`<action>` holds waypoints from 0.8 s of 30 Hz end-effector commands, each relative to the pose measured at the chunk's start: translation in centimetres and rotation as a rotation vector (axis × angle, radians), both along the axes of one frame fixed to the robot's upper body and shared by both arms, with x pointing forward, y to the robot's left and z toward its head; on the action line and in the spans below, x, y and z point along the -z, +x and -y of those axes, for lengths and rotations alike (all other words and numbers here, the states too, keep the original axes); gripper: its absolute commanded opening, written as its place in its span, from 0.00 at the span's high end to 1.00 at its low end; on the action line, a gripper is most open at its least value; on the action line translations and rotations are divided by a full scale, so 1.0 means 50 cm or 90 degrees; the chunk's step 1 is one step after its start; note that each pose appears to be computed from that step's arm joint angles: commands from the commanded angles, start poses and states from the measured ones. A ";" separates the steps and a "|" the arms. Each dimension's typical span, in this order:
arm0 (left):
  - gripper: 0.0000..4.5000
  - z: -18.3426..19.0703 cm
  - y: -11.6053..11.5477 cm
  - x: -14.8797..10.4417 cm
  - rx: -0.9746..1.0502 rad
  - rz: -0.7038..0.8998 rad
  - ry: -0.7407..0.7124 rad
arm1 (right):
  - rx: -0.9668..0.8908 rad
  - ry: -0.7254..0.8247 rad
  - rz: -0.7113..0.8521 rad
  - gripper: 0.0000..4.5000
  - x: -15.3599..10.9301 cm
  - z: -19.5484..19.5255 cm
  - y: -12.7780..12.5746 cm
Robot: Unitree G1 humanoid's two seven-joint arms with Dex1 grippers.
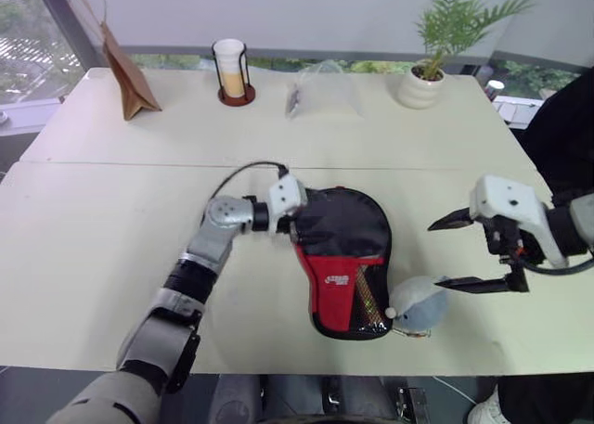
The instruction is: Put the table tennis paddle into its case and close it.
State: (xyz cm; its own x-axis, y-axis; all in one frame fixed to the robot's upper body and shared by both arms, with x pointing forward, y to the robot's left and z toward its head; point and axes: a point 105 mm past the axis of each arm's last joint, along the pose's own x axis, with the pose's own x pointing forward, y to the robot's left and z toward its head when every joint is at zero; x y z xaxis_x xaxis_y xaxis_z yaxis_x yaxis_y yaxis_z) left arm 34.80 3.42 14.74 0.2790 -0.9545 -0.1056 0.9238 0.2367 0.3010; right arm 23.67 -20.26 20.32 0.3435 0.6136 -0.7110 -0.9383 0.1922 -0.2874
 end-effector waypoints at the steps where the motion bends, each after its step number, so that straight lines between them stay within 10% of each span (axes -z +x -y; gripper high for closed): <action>1: 0.00 -0.032 -0.007 -0.079 -0.021 0.020 -0.056 | 0.041 0.071 0.030 0.01 -0.032 -0.003 0.009; 24: 0.00 -0.204 -0.200 -0.151 -0.103 -0.085 0.010 | 0.147 0.239 0.047 0.01 -0.097 0.033 -0.003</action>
State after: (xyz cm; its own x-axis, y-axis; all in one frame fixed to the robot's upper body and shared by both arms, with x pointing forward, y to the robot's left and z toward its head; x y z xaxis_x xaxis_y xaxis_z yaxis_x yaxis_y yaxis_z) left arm 25.25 13.65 21.22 0.4069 -0.8941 -0.1873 0.9118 0.3850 0.1429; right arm 23.57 -21.87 23.97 0.5227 0.7291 -0.4418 -0.8472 0.5024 -0.1731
